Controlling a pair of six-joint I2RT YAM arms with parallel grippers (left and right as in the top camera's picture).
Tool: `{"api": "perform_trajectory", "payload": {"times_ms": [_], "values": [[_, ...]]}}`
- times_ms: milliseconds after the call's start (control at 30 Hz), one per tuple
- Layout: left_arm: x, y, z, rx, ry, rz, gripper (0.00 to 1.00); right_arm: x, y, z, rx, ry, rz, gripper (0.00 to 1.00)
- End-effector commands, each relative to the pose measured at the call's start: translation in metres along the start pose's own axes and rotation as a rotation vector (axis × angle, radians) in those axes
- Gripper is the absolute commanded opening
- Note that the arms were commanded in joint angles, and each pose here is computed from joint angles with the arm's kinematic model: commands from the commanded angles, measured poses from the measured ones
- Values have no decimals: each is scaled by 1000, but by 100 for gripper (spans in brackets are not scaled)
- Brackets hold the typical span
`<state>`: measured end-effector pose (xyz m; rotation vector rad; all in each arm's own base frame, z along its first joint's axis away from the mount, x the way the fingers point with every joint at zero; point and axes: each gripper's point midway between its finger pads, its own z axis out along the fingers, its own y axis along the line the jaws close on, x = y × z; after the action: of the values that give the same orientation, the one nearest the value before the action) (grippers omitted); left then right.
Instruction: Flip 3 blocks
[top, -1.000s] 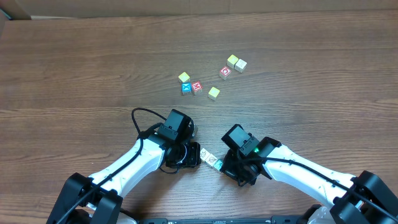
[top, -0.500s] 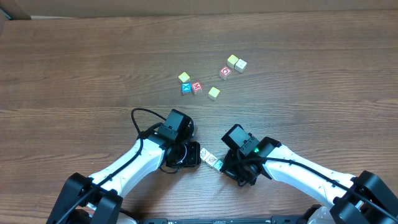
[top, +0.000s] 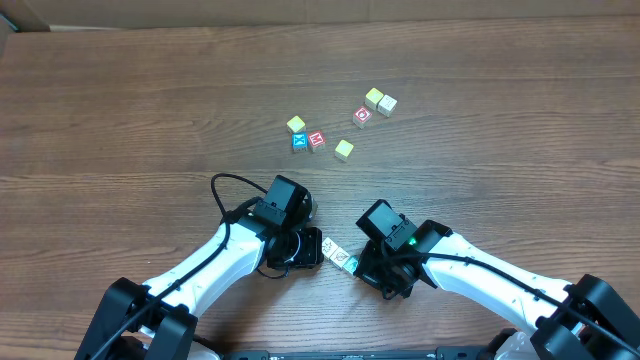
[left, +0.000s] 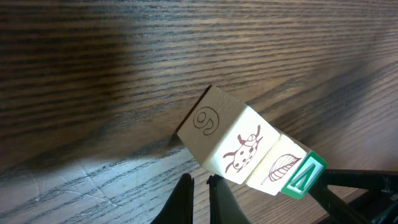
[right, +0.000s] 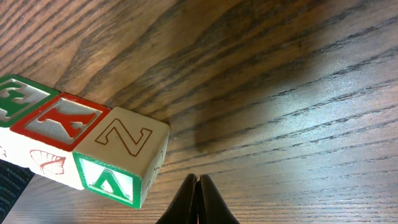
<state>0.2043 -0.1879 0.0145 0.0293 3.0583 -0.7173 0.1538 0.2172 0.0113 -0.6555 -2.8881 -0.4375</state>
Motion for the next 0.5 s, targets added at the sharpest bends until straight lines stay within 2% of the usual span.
{"api": "perform_trajectory", "payload": {"times_ms": [0, 467], "values": [[3, 3, 3, -14, 6, -18, 4, 0, -1, 2, 7, -4, 0, 4], [6, -1, 3, 5, 21, -23, 4, 1, -4, 2, 19, 0, 4, 4]]}}
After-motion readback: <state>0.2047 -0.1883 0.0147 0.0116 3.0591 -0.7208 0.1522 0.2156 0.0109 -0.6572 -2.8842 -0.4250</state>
